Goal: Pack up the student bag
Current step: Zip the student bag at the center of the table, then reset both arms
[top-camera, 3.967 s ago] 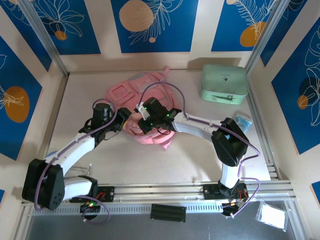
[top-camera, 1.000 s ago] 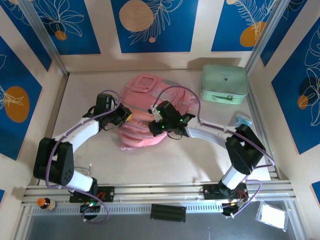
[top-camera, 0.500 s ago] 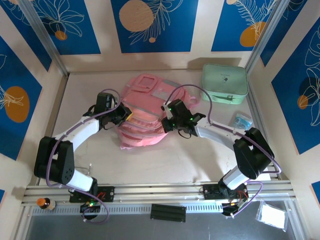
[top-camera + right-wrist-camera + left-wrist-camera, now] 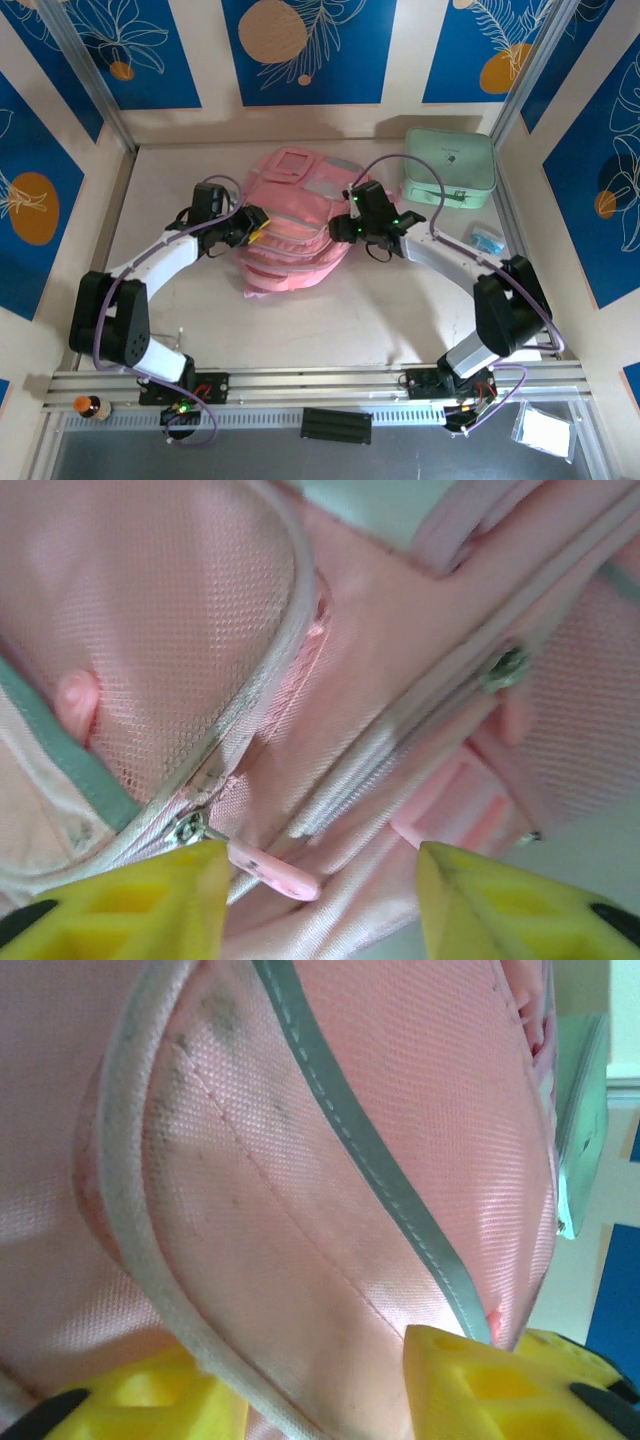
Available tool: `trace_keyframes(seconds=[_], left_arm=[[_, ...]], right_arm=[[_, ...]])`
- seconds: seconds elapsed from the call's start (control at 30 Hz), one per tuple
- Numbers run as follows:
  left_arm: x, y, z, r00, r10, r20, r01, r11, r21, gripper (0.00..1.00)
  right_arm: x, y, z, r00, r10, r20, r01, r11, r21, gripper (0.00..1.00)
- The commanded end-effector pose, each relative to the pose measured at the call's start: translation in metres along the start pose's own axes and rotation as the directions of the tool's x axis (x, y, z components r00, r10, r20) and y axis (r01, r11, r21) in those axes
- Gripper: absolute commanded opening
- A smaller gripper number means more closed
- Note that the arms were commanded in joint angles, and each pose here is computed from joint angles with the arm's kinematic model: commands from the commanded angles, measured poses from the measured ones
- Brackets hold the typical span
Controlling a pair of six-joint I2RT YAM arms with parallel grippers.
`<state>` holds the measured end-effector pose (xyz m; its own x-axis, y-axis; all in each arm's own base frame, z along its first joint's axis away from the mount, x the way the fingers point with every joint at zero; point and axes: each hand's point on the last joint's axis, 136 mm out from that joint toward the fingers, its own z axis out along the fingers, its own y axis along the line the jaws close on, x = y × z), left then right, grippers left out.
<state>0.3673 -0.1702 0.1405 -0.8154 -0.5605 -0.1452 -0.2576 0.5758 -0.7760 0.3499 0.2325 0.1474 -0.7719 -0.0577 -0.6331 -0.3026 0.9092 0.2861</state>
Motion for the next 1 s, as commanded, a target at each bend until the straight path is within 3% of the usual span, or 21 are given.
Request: trace_keyframes(seconds=[0.0, 0.17, 0.23, 0.3, 0.47, 0.57, 0.67, 0.8, 0.87, 0.97], left_arm=[[-0.020, -0.012, -0.035, 0.991, 0.058, 0.123, -0.060, 0.998, 0.008, 0.56], [-0.050, 0.011, -0.084, 0.930, 0.228, 0.289, -0.169, 0.962, -0.216, 0.82], [-0.064, 0.025, -0.107, 0.875, 0.328, 0.357, -0.201, 0.915, -0.349, 0.94], [-0.077, 0.039, -0.127, 0.804, 0.430, 0.410, -0.219, 0.856, -0.469, 1.00], [-0.101, 0.079, -0.167, 0.590, 0.648, 0.482, -0.161, 0.679, -0.716, 1.00], [-0.102, 0.101, -0.176, 0.516, 0.697, 0.497, -0.106, 0.628, -0.771, 1.00], [-0.101, 0.118, -0.178, 0.489, 0.724, 0.487, -0.069, 0.589, -0.805, 1.00], [-0.100, 0.125, -0.167, 0.423, 0.797, 0.432, -0.144, 0.530, -0.836, 1.00], [-0.098, 0.117, -0.155, 0.354, 0.831, 0.429, -0.236, 0.524, -0.819, 1.00], [-0.095, 0.107, -0.140, 0.302, 0.848, 0.435, -0.338, 0.522, -0.783, 1.00]], right_arm=[[-0.032, -0.003, -0.043, 0.985, 0.036, 0.171, -0.035, 0.999, -0.009, 0.66], [-0.051, -0.045, -0.090, 0.940, 0.062, 0.334, -0.095, 0.992, 0.082, 0.90], [-0.054, -0.070, -0.107, 0.911, 0.057, 0.408, -0.131, 0.979, 0.154, 0.99], [-0.053, -0.095, -0.122, 0.875, 0.052, 0.481, -0.183, 0.956, 0.231, 0.99], [-0.026, -0.156, -0.139, 0.822, 0.018, 0.569, -0.315, 0.847, 0.428, 0.99], [0.000, -0.195, -0.135, 0.822, 0.021, 0.569, -0.383, 0.760, 0.525, 0.99], [0.028, -0.226, -0.126, 0.831, 0.068, 0.552, -0.434, 0.699, 0.568, 0.99], [0.042, -0.233, -0.102, 0.881, 0.049, 0.471, -0.361, 0.712, 0.602, 0.99], [0.043, -0.235, -0.090, 0.891, 0.023, 0.454, -0.329, 0.723, 0.607, 0.99], [0.033, -0.230, -0.075, 0.889, -0.071, 0.451, -0.247, 0.757, 0.605, 0.99]])
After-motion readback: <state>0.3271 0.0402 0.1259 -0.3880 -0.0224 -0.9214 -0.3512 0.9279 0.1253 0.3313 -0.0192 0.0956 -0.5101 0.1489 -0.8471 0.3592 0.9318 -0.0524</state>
